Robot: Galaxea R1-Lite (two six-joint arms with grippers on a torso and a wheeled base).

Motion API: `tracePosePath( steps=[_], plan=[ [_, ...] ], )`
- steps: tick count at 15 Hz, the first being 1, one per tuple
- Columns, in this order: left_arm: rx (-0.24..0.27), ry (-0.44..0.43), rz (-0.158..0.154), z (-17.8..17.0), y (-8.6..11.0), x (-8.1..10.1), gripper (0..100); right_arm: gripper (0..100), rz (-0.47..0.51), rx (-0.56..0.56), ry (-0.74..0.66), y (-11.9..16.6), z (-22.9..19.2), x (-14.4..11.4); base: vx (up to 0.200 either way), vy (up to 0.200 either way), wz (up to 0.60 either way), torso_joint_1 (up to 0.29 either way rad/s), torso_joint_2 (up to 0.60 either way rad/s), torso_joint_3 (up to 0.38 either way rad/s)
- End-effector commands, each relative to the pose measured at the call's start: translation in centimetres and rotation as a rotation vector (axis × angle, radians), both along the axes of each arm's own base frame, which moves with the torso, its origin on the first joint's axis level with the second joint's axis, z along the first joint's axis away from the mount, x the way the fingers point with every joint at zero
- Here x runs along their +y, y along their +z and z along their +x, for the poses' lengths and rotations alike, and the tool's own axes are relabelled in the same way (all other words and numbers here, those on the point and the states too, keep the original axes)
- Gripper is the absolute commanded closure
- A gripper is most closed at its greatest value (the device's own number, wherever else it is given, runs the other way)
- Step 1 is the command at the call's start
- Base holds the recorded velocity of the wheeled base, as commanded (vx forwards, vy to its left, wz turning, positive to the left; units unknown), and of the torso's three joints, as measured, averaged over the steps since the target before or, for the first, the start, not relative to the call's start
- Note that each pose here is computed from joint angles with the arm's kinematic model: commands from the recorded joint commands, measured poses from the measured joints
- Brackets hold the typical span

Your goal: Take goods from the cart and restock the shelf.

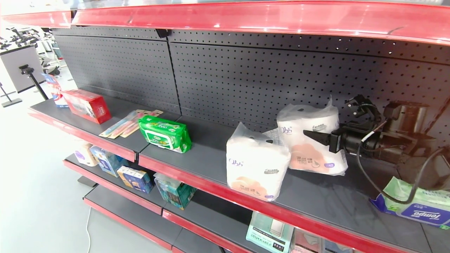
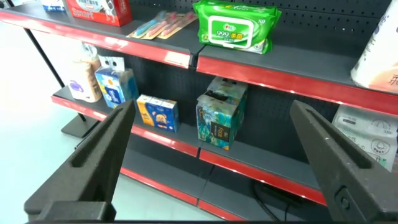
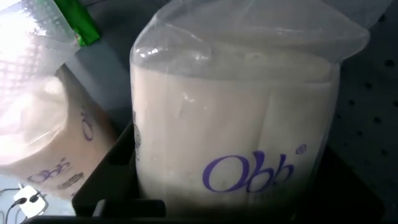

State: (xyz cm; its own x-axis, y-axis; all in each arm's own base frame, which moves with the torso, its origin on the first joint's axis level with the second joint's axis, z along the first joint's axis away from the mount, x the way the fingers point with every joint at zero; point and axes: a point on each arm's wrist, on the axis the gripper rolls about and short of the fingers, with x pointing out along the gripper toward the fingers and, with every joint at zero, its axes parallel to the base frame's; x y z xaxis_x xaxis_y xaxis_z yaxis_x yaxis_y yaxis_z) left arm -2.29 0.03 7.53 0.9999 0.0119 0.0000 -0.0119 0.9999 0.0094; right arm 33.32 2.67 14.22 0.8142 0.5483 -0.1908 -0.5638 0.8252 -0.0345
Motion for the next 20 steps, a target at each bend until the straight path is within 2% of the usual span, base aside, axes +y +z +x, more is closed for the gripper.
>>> tracePosePath(
  steps=[1,10,13,16,20],
  plan=[
    [0.002,0.000,0.000,0.0,0.0,0.0,0,100,0.013,0.015,0.042,-1.5,2.8,0.4,0.000,0.000,0.00,0.000,0.00,0.000],
    [0.002,0.000,0.000,0.0,0.0,0.0,0,100,0.031,0.000,0.131,-3.8,7.6,1.7,0.000,0.000,0.00,0.000,0.00,0.000],
    [0.002,0.000,0.000,0.0,0.0,0.0,0,100,0.084,-0.006,0.160,-3.3,8.7,3.0,0.000,0.000,0.00,0.000,0.00,0.000],
    [0.002,0.000,0.000,0.0,0.0,0.0,0,100,0.087,-0.021,0.182,-3.7,9.5,4.1,0.000,0.000,0.00,0.000,0.00,0.000],
    [0.002,0.000,0.000,0.0,0.0,0.0,0,100,0.105,-0.037,0.203,-2.6,9.3,4.8,0.000,0.000,0.00,0.000,0.00,0.000]
  ],
)
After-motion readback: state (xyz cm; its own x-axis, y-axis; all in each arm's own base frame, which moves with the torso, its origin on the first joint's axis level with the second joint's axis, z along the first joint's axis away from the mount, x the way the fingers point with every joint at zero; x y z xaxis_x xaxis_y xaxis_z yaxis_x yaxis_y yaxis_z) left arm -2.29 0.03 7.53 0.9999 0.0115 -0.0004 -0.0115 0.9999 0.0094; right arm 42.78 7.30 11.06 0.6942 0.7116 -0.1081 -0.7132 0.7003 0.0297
